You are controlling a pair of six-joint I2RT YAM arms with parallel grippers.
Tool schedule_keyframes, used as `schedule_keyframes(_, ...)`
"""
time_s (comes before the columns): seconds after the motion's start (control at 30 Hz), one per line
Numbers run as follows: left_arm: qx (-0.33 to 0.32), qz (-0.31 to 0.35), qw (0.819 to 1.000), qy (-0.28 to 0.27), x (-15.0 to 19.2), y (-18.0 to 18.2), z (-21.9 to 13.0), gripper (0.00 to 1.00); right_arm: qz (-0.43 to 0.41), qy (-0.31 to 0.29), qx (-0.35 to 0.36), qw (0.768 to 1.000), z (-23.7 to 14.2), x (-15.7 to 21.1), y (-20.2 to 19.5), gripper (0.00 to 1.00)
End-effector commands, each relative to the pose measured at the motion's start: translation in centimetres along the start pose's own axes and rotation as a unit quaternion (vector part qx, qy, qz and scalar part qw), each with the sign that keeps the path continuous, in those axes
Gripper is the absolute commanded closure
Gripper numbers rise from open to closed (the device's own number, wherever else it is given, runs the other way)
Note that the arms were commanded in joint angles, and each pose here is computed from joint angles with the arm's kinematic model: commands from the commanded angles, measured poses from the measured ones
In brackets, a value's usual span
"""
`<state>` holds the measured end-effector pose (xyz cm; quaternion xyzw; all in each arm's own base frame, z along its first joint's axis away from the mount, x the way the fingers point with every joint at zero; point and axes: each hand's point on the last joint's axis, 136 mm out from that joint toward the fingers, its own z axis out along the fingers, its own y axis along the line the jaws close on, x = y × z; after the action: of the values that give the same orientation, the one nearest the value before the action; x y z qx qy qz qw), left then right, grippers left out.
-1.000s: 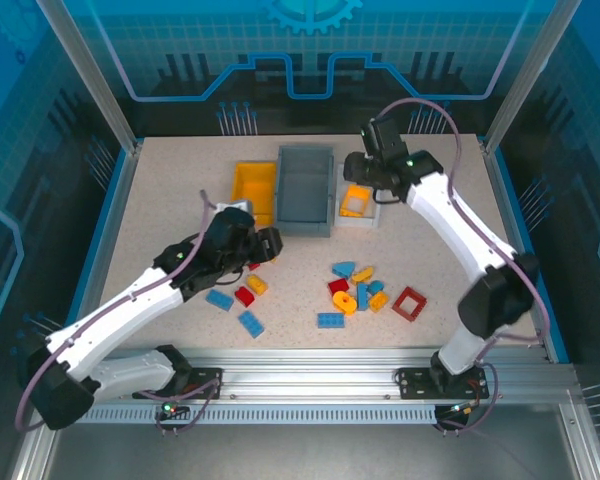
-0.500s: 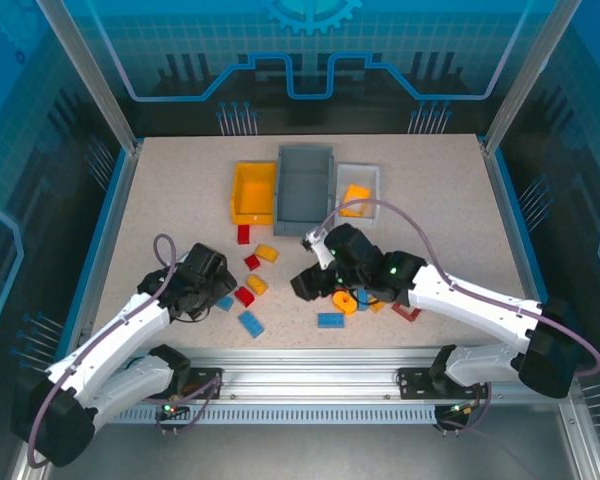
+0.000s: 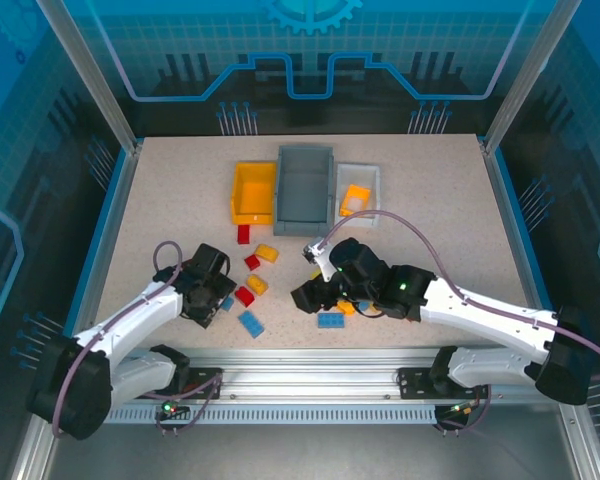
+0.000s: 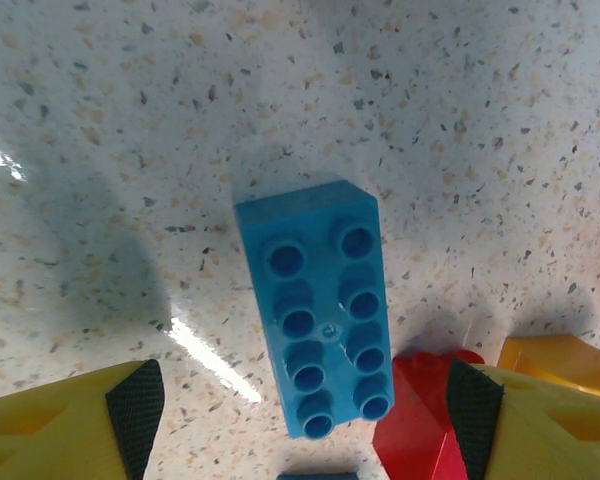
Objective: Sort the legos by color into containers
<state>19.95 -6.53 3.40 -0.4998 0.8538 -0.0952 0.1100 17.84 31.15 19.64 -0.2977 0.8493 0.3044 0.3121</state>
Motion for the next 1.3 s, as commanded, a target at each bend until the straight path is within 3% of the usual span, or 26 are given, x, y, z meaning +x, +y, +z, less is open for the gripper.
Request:
schedule_keyframes(0.0,0.009,-0.037,0.999,0.008,0.1,-0.4,0.9,0.22,0.004,-0.001,0.004,1.0,-0.1,0.7,-0.1,0.32)
schedule_keyframes(0.17,-0.011,-0.041,0.999,0.002,-0.1,0.1,1.6,0.27,0.014,0.002,0.002,1.0,0.1,1.3,-0.2,0.33)
schedule_keyframes(0.57,-0.022,-0.045,0.999,-0.008,-0.4,0.3,2.8,0.54,0.017,-0.003,0.014,1.0,-0.3,1.5,-0.8,0.34)
schedule_keyframes(0.8,-0.001,-0.013,0.999,-0.033,-1.5,-1.0,0.5,0.61,0.022,-0.027,0.02,0.999,-1.3,0.9,-1.0,0.37)
schedule_keyframes(0.9,0.044,0.032,0.997,-0.059,-2.6,-3.7,-2.3,0.63,0.03,-0.071,0.02,0.997,-2.4,-0.4,-1.1,0.37)
schedule_keyframes(1.07,0.103,0.178,0.975,-0.081,-4.0,-12.4,-6.2,0.6,0.058,-0.162,0.03,0.985,-2.7,-3.6,-1.9,0.34)
schedule_keyframes(1.27,0.085,0.282,0.95,-0.101,-6.6,-21.6,-5.3,0.58,0.056,-0.144,0.094,0.984,-1.9,-5.3,-3.2,0.35)
